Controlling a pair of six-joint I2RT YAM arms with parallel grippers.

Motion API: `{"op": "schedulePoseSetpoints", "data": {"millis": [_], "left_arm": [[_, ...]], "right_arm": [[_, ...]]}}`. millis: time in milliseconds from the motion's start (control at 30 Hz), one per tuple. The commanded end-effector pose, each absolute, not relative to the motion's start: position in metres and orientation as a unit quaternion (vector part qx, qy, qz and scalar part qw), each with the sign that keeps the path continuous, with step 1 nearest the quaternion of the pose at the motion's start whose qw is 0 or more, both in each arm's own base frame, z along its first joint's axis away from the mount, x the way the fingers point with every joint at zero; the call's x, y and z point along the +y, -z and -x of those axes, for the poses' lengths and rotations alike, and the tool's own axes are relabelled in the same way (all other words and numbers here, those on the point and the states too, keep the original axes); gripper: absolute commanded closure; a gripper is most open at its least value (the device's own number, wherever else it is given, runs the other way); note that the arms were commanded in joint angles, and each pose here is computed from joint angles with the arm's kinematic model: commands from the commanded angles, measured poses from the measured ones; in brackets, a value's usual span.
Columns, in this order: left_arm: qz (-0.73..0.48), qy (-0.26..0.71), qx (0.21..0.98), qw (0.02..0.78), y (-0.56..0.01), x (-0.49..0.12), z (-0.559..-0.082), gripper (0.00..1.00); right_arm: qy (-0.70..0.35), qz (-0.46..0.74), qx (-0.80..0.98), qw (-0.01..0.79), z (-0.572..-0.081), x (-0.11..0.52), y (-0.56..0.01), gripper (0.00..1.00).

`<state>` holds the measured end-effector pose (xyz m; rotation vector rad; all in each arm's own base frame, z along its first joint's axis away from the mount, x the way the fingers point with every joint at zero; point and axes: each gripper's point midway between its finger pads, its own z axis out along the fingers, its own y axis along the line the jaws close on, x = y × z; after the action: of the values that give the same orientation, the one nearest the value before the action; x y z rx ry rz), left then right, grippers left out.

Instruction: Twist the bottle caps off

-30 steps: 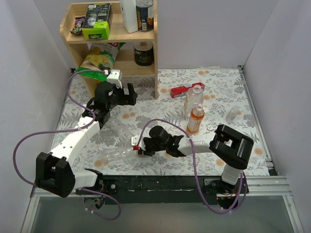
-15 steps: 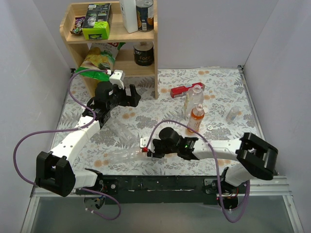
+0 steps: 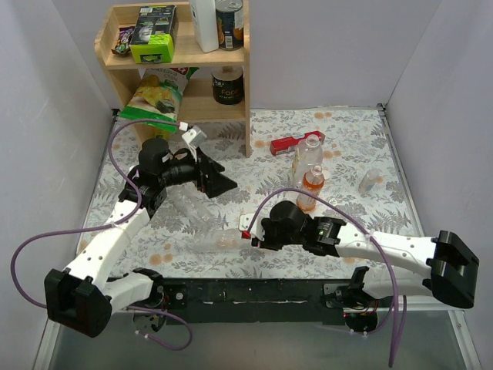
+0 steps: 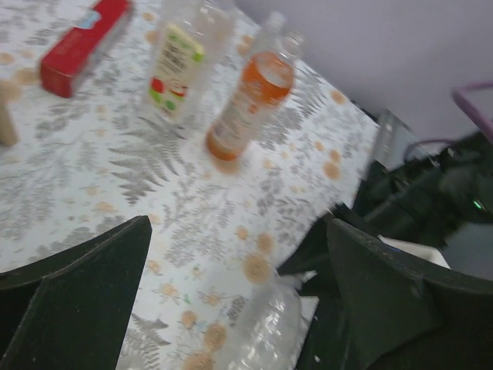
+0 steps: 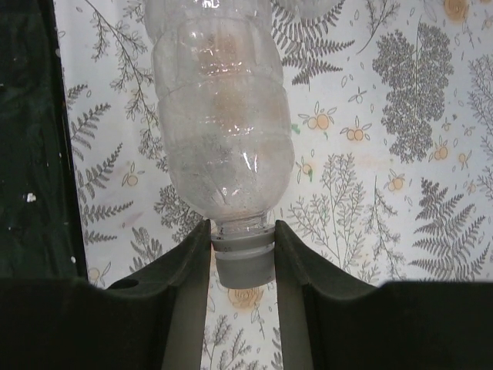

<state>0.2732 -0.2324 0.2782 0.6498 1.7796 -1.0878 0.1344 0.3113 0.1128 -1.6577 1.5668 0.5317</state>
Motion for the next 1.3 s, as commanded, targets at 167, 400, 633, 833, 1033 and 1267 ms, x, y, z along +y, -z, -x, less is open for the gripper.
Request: {"op": "schedulePoseSetpoints", "data": {"millis": [167, 400, 633, 833, 1033, 1267], "left_arm": [[-0.337, 0.556, 0.7, 0.297, -0.243, -0.243, -0.181, 0.02], [-0.37, 0.511, 0.733, 0.254, -0.214, -0.265, -0.171, 0.02], [-0.394, 0.527, 0.722, 0.214, -0.205, -0.275, -0.15, 0.02], [-0.413, 0.52, 0.724, 0.188, -0.193, -0.283, -0.138, 0.02], [-0.422, 0.514, 0.727, 0.17, -0.183, -0.289, -0.135, 0.03], [-0.44, 0.503, 0.725, 0.167, -0.174, -0.294, -0.131, 0.34]], "right_arm": [[-0.182, 0.652, 0.619, 0.399, -0.136, 0.291, -0.177, 0.99], [-0.176, 0.66, 0.613, 0.397, -0.134, 0.284, -0.21, 0.99], [-0.149, 0.665, 0.61, 0.404, -0.14, 0.273, -0.222, 0.99], [-0.141, 0.664, 0.601, 0.422, -0.143, 0.271, -0.234, 0.99], [-0.143, 0.662, 0.592, 0.437, -0.145, 0.274, -0.243, 0.99], [-0.141, 0.658, 0.59, 0.446, -0.148, 0.275, -0.246, 0.99]]}}
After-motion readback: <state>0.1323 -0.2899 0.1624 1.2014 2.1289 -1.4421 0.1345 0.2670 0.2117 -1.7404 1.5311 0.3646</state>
